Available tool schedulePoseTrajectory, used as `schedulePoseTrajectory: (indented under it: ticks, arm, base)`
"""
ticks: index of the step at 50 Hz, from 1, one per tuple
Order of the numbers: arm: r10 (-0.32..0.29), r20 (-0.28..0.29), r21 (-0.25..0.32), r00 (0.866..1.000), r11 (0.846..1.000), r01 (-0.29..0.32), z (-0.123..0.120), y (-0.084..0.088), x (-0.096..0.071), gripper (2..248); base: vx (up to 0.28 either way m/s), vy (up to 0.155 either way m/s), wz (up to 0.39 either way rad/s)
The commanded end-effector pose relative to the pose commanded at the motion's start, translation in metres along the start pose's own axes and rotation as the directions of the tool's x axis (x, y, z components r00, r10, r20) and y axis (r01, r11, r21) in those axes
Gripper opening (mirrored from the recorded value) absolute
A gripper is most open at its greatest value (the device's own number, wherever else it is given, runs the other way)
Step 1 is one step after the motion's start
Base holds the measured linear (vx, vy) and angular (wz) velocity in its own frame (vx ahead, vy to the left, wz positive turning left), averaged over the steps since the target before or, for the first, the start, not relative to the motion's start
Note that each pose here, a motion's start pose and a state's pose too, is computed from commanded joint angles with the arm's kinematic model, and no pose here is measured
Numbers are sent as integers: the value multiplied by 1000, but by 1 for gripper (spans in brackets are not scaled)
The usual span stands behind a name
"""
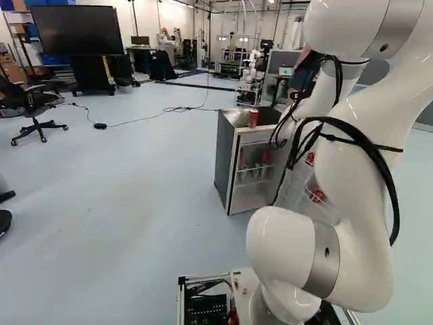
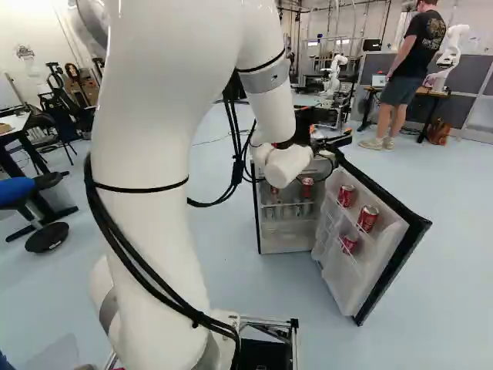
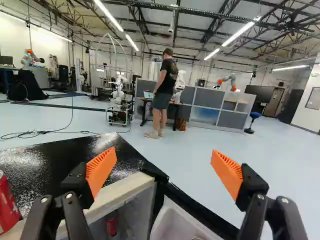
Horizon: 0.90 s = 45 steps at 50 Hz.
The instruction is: Grab a drink from the fridge
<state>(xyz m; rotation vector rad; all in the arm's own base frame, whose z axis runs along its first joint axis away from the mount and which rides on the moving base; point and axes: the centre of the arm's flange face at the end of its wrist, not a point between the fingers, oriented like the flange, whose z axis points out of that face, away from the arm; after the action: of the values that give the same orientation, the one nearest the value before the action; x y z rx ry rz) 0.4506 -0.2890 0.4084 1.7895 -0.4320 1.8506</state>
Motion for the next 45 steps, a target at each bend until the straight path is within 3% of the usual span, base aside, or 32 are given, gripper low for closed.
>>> schedulePoseTrajectory:
  ticks: [45]
  arm:
    - [-2,60,-103,998,995,8,42,60,-23,247]
  base:
    - [0,0,0]
